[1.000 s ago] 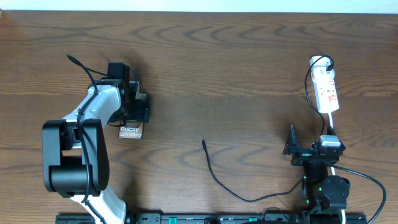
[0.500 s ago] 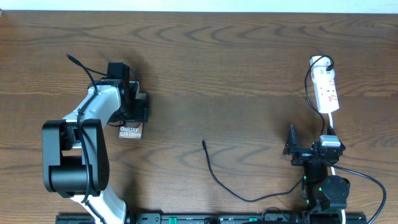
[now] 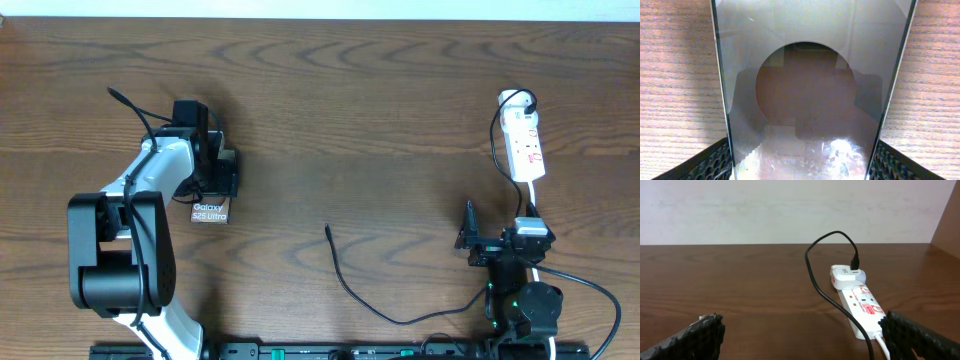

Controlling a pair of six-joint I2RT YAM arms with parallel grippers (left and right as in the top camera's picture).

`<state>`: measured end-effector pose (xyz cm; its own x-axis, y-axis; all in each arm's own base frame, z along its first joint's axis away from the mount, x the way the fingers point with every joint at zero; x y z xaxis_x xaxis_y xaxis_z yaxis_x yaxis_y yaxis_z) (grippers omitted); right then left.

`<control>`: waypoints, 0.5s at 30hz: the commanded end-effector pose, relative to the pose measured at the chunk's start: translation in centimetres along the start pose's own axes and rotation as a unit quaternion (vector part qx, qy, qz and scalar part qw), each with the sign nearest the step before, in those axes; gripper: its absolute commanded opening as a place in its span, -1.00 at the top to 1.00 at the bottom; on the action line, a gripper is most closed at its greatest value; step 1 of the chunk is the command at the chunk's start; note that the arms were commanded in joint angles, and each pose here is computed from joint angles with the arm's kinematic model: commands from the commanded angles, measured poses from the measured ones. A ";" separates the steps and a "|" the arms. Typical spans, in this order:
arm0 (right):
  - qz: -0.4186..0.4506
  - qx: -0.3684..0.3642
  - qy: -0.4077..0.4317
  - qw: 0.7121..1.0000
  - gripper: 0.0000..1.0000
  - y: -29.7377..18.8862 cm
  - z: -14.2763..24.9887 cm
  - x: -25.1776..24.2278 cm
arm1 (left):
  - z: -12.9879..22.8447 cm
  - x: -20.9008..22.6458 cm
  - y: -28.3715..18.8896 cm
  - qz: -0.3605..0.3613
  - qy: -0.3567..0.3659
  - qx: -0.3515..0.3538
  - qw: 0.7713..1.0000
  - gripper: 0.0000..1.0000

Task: Plug charger to phone and switch on socket
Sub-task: 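Lower the left gripper and close it on the phone box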

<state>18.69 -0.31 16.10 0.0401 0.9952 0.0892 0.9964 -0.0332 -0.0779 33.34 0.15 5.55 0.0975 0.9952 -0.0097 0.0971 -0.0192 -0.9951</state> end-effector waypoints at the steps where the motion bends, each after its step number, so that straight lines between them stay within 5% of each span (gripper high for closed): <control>1: 0.001 0.000 -0.007 1.000 -0.99 0.0 0.1 0.0 | 1.5 -0.4 1.5 0.012 0.006 0.032 0.999 -0.53; 10: 0.001 0.000 -0.007 1.000 -0.98 0.0 0.1 0.0 | 1.5 -0.4 1.5 0.012 0.006 0.032 0.999 -0.52; 15: 0.001 0.000 -0.007 1.000 -0.99 0.0 0.1 0.0 | 1.5 -0.4 1.5 0.012 0.006 0.032 0.999 -0.73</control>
<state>18.69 -0.31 16.10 0.0405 0.9952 0.0891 0.9964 -0.0336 -0.0779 33.34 0.15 5.57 0.0978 0.9952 -0.0085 0.0978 -0.0181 -0.9950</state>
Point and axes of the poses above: each gripper's point midway between its finger pads, its own y axis out along the fingers, its own x axis along the line the jaws close on, z = x × y, the point moved 6 cm from there along -y, back along the fingers, and after that the axes turned 5 degrees about y, right-handed, at the moved point
